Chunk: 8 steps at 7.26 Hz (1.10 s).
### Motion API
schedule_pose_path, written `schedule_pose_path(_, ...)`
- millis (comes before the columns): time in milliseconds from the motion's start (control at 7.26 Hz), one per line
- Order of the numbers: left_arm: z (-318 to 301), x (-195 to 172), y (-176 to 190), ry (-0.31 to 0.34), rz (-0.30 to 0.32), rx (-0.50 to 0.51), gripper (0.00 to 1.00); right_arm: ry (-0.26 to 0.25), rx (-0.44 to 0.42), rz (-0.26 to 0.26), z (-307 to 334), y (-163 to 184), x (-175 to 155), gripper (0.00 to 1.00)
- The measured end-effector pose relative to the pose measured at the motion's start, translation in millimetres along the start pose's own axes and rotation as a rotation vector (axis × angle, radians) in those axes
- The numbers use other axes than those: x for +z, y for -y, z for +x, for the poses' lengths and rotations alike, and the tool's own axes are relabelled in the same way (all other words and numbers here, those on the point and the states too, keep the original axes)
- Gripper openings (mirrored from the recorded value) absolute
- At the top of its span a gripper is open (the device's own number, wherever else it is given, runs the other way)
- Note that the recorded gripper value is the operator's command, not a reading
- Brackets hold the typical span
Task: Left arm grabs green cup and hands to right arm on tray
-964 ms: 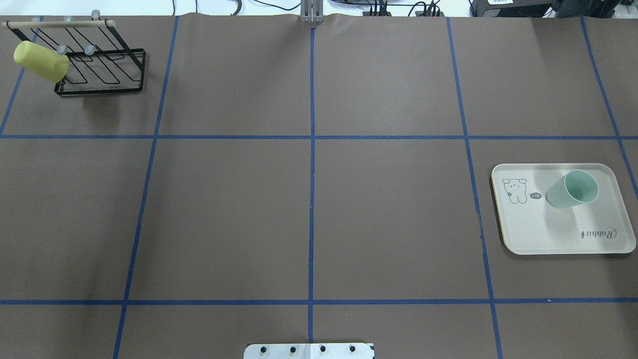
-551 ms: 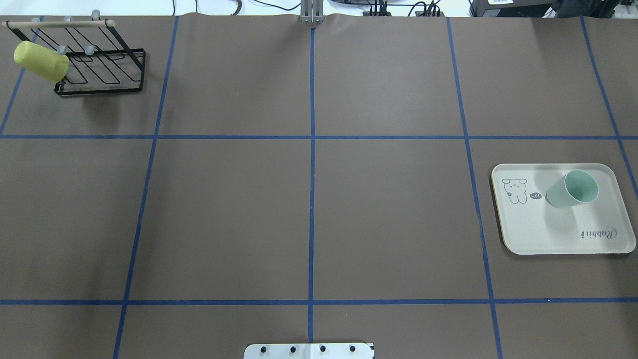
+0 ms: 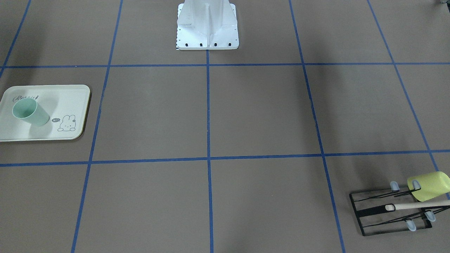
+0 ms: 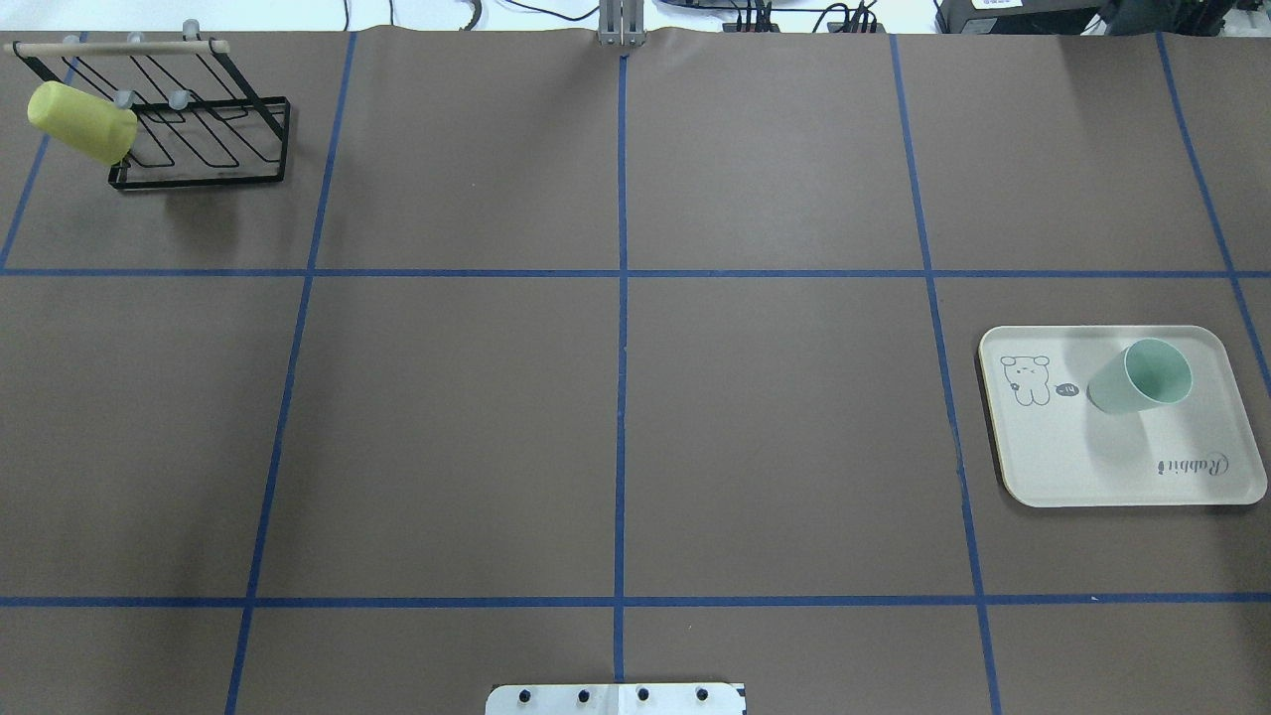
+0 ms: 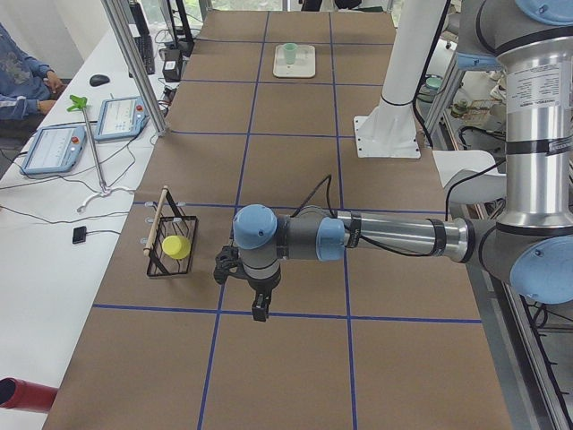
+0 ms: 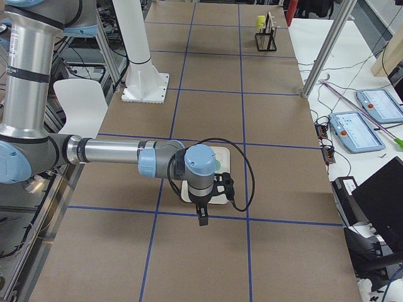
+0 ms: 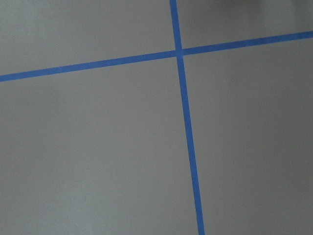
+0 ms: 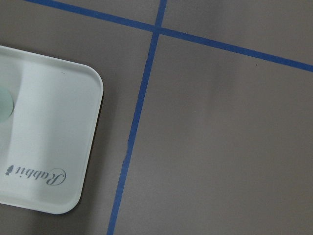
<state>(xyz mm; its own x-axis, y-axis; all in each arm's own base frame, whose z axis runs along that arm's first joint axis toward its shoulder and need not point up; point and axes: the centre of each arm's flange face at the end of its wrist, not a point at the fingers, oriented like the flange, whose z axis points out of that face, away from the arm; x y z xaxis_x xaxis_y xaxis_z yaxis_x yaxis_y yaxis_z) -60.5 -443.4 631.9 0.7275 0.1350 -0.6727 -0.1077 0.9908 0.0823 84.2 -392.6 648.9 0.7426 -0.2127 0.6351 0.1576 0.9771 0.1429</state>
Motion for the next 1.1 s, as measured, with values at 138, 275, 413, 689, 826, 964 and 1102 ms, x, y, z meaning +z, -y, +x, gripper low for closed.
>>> schedule_pose_path(138, 0.1, -0.1, 0.0, 0.001, 0.000, 0.000, 1.00, 0.000, 0.000, -0.001, 0.1, -0.1, 0.5, 1.00)
schedule_pose_path(275, 0.1, -0.2, 0.0, 0.001, 0.000, -0.001, 1.00, 0.001, 0.001, -0.001, 0.2, -0.2, 0.7, 1.00)
schedule_pose_path(413, 0.1, -0.2, 0.0, 0.000, 0.000, -0.002, 1.00, 0.002, 0.001, -0.002, 0.3, -0.3, 0.9, 1.00)
schedule_pose_path(689, 0.2, -0.3, 0.1, 0.000, 0.001, -0.002, 1.00, 0.003, 0.003, -0.004, 1.2, -0.7, 2.1, 1.00)
schedule_pose_path(826, 0.4, -0.5, 0.3, 0.000, 0.001, -0.001, 1.00, 0.003, 0.005, -0.006, 1.9, -1.1, 3.1, 1.00)
schedule_pose_path(964, 0.5, -0.6, 0.3, 0.000, 0.001, -0.001, 1.00, 0.003, 0.006, -0.006, 2.2, -1.2, 3.4, 1.00)
schedule_pose_path(1102, 0.5, -0.5, 0.2, 0.000, 0.001, -0.001, 1.00, 0.004, 0.006, -0.007, 2.3, -1.3, 3.6, 1.00)
